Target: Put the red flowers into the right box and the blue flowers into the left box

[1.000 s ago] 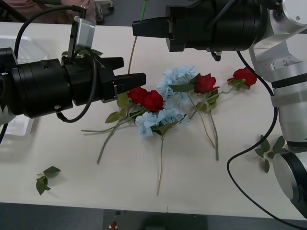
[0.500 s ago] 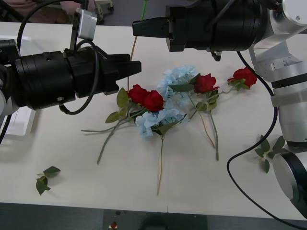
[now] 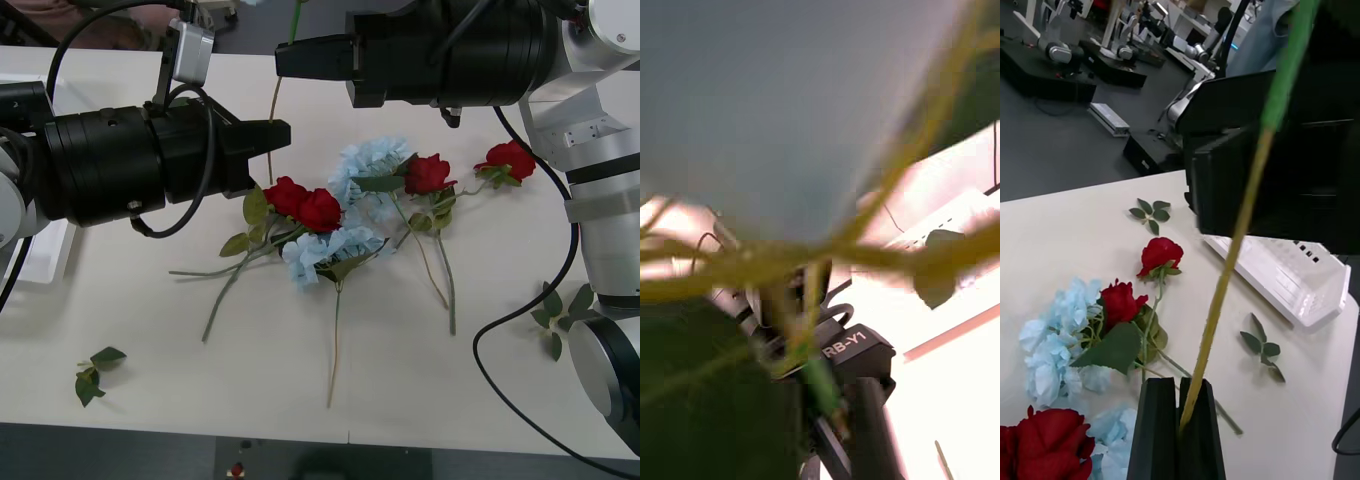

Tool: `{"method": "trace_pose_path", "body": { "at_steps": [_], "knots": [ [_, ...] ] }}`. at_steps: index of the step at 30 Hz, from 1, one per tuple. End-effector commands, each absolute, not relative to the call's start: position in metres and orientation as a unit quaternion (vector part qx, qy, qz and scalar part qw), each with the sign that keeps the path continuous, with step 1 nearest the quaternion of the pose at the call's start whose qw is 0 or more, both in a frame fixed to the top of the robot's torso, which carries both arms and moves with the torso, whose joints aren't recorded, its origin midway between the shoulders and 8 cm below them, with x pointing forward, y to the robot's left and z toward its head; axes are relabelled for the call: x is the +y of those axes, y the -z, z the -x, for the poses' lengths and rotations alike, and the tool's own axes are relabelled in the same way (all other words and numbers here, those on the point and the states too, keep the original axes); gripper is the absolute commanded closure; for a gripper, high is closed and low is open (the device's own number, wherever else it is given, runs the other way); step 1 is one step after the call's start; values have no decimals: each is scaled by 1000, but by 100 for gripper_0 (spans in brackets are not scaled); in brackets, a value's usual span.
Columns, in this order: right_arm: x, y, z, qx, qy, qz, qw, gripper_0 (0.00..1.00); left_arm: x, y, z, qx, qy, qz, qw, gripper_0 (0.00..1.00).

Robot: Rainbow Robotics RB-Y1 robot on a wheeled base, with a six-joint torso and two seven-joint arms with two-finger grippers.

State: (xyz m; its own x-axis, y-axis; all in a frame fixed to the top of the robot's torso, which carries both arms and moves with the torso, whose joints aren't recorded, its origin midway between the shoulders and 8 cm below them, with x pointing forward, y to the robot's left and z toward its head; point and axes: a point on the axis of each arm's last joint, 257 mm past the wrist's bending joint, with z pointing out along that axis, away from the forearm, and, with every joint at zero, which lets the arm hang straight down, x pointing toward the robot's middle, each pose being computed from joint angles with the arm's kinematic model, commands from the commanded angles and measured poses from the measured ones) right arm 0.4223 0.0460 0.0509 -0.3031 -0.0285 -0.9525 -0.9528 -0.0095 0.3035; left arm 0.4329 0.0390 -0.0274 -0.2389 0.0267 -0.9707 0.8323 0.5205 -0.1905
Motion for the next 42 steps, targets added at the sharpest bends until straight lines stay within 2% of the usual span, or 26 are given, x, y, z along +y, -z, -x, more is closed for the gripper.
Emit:
{"method": "trace_pose_path", "body": {
  "at_steps": [1, 12, 20, 21, 26, 31, 42],
  "knots": [
    [54, -66, -414, 554, -563, 449, 418, 0, 44, 16, -435, 692, 381, -300, 535, 100],
    [54, -66, -414, 554, -563, 449, 418, 0, 87, 7, -443, 707, 358, -284, 540, 100],
    [54, -66, -414, 554, -563, 449, 418, 0, 205, 16, -435, 771, 281, -249, 514, 100],
    [46, -43, -421, 574, -564, 433, 406, 0, 228, 20, -432, 783, 266, -235, 510, 100],
    [31, -32, -432, 599, -539, 431, 406, 0, 299, 33, -431, 814, 245, -174, 498, 100],
    [10, -16, -453, 663, -515, 387, 381, 0, 368, 54, -436, 836, 204, -128, 493, 100],
    [-59, 36, -505, 828, -443, 184, 291, 0, 496, 115, -452, 868, 121, -55, 479, 100]
  ]
}}
